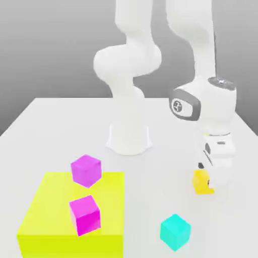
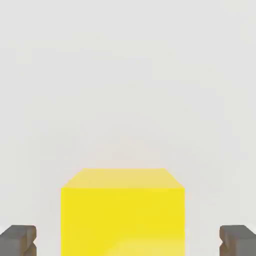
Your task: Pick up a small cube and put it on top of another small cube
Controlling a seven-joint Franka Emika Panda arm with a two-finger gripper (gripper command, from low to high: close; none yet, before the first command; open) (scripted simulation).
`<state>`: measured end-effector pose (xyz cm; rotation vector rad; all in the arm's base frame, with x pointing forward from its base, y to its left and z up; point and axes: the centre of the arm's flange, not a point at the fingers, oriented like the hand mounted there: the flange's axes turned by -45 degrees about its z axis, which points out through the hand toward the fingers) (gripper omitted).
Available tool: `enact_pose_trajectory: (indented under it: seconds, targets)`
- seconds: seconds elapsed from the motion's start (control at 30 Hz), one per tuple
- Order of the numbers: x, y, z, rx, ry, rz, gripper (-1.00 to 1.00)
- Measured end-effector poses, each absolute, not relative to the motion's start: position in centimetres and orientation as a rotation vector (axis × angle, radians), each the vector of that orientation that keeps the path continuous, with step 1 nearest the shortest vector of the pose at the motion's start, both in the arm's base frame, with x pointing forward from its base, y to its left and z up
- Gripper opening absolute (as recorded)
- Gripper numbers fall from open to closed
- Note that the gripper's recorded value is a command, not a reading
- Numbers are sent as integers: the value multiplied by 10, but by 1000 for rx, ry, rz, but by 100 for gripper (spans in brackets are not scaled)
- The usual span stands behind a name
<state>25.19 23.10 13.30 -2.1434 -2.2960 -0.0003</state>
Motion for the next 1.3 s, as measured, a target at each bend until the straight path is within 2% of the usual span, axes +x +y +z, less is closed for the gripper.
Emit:
enact_pose_trajectory:
  seconds: [0.23,0.5,0.77,0.9,1.0,1.17,1.2,1.3]
  targets:
    - [252,231,133,-2144,-2296,2,-100]
    - [255,229,195,-2139,-2303,2,-100]
    - [350,88,281,-2285,-2184,-4,-100]
    - [360,-9,323,-2356,-2101,1,-100]
    - [346,-84,350,-2404,-2028,3,-100]
    - [339,-109,310,-2417,-2002,1,-100]
    - [339,-109,299,-2418,-2002,1,100]
    - [339,-109,299,-2418,-2002,1,100]
